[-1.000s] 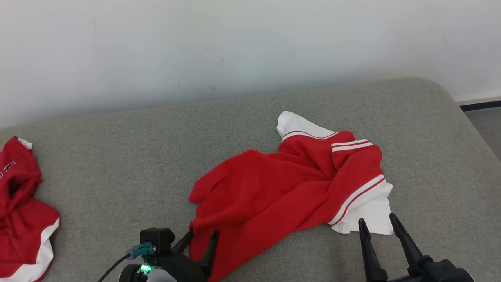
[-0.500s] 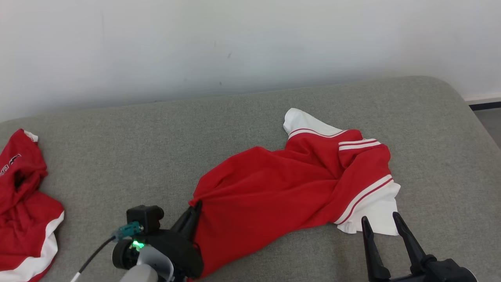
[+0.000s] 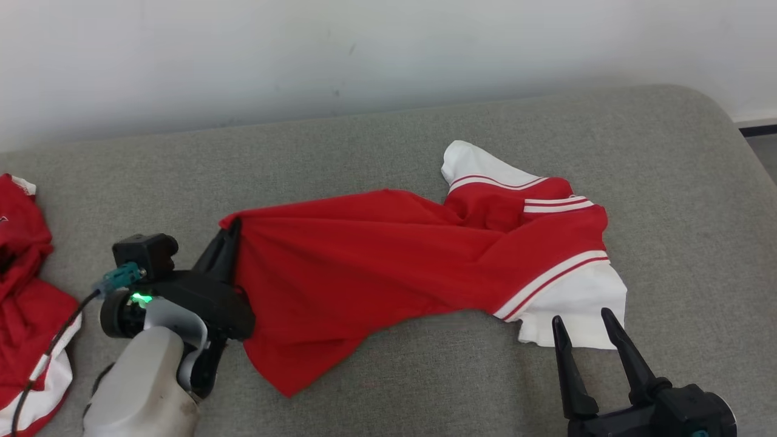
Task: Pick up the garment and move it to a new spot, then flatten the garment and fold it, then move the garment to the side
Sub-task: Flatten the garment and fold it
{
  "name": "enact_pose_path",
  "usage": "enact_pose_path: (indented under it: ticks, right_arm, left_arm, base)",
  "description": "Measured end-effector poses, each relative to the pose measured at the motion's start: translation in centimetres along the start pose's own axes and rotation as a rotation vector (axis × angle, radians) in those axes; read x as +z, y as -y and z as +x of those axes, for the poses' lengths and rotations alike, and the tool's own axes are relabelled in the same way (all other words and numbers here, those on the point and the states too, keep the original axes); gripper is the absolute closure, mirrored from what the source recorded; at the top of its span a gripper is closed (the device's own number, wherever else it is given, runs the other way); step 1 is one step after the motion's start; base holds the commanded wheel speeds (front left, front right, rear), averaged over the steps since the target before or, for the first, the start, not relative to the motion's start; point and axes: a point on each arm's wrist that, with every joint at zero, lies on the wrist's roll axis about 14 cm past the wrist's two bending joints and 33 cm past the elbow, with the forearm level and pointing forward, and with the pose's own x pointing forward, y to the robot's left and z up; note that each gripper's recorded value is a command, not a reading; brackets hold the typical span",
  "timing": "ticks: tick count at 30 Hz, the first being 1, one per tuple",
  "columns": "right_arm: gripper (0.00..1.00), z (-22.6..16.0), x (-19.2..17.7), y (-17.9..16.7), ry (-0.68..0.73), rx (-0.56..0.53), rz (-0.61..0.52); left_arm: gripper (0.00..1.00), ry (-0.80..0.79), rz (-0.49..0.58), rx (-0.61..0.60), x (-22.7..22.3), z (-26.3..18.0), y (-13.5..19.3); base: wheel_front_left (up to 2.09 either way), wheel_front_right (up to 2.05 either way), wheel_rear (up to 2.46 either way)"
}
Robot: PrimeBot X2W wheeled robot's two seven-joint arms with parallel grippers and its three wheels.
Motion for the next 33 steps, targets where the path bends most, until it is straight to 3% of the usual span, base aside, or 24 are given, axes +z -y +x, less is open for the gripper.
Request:
enact_pose_path:
  ticks: [7, 8, 9, 17, 21, 33]
  right_arm:
    - [0.00, 0.5, -0.7, 0.5, -0.021, -0.014, -0.001]
    - [0.00, 0.6, -0.8, 0.7, -0.023, -0.018, -0.002]
    - [0.00, 0.6, -0.9, 0.8, -0.026, -0.022, -0.002]
    - [0.00, 0.5, -0.6, 1.3, -0.017, -0.036, -0.001]
    - [0.00, 0.5, 0.2, 1.4, 0.010, -0.037, -0.009]
    - [0.00, -0.6, 2.0, 1.9, 0.061, -0.054, -0.018]
  left_arm:
    - [1.00, -0.024, 0.047, 0.019, -0.5, 2.1, -1.5]
    - [0.62, -0.029, 0.045, 0.019, -0.7, 2.3, -1.5]
    - [0.00, -0.032, 0.045, 0.019, -0.9, 2.5, -1.5]
    - [0.00, -0.044, 0.071, 0.024, -1.8, 1.2, -1.6]
    - [0.00, 0.073, 0.031, 0.040, 1.0, -0.3, -1.5]
    - [0.00, 0.235, 0.048, 0.094, 2.1, -10.5, 0.1]
  base:
    - [0.00, 0.00, 0.00]
    - [0.00, 0.00, 0.00]
    - [0.00, 0.00, 0.00]
    - [0.00, 0.00, 0.00]
    - [0.00, 0.00, 0.00]
    - [0.00, 0.00, 0.00]
